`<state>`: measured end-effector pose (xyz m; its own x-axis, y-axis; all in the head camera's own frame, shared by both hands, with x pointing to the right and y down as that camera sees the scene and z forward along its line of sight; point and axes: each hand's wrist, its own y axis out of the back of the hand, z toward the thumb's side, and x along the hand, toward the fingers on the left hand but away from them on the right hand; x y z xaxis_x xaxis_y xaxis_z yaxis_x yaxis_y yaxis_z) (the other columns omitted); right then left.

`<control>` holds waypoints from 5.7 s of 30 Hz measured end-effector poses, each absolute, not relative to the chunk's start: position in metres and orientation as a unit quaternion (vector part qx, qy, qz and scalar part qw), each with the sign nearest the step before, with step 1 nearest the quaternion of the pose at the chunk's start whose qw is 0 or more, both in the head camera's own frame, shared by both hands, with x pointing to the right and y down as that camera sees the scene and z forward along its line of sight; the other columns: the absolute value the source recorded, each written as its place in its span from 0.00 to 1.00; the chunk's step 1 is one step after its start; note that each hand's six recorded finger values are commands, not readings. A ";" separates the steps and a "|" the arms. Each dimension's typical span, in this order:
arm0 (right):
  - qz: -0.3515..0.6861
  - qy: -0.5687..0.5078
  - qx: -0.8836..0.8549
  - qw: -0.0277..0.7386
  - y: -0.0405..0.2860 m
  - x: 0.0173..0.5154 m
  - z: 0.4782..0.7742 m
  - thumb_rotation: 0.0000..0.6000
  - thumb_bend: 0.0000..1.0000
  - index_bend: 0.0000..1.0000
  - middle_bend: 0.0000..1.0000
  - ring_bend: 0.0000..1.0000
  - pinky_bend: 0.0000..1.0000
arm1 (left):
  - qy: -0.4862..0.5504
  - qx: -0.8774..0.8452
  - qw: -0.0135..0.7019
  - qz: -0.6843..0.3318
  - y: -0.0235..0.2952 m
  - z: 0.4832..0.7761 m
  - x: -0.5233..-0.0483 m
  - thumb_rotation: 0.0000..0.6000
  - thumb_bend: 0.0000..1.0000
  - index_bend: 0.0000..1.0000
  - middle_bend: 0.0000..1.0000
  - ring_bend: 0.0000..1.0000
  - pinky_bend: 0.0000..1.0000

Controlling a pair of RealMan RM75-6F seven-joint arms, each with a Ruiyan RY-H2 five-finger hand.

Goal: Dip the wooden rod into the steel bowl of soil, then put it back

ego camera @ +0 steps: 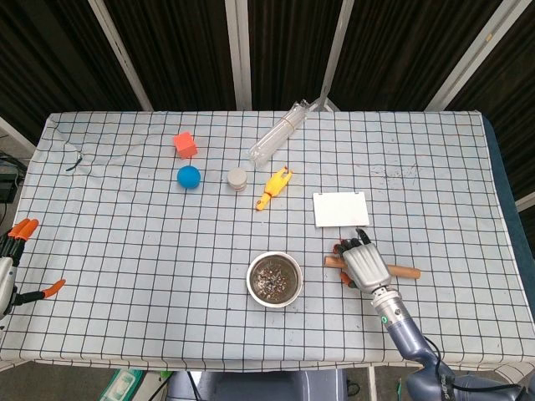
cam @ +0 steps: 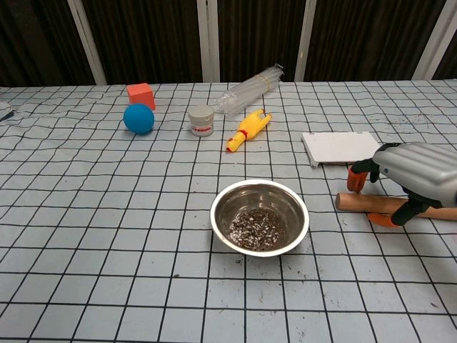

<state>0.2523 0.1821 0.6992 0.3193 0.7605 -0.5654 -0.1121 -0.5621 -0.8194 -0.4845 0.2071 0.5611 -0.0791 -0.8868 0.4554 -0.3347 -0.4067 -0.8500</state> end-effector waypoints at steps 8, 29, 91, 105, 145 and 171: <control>0.544 -0.237 -0.697 0.403 0.181 0.255 0.700 1.00 0.36 0.48 0.36 0.32 0.10 | 0.483 -0.632 0.248 -0.553 0.207 0.561 -0.484 1.00 0.05 0.00 0.00 0.00 0.00; 0.544 -0.233 -0.695 0.408 0.177 0.256 0.700 1.00 0.38 0.69 0.46 0.41 0.10 | 0.485 -0.631 0.248 -0.552 0.207 0.561 -0.484 1.00 0.05 0.00 0.00 0.00 0.00; 0.470 -0.333 -0.731 0.366 0.140 0.249 0.657 1.00 0.42 0.80 0.60 0.67 0.59 | 0.490 -0.630 0.253 -0.548 0.207 0.559 -0.483 1.00 0.05 0.00 0.00 0.00 0.00; 0.391 -0.476 -0.747 0.249 0.107 0.258 0.610 1.00 0.42 0.80 0.60 0.67 0.60 | 0.494 -0.631 0.249 -0.544 0.207 0.559 -0.482 1.00 0.05 0.00 0.00 0.00 0.00; 0.067 -0.530 -0.843 0.059 0.148 0.147 0.595 1.00 0.42 0.81 0.61 0.68 0.63 | 0.510 -0.625 0.263 -0.530 0.208 0.558 -0.477 1.00 0.05 0.00 0.00 0.00 0.00; 0.030 -0.578 -0.815 0.031 0.159 0.124 0.625 1.00 0.42 0.81 0.61 0.68 0.63 | 0.511 -0.628 0.259 -0.527 0.209 0.558 -0.478 1.00 0.05 0.00 0.00 0.00 0.00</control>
<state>0.1237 0.1587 0.6254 0.3306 0.9437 -0.0141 0.9399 -0.3306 -0.0851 -0.4776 0.2087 0.5578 -0.0780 -0.9145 0.3969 -0.3677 -0.3436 -0.8641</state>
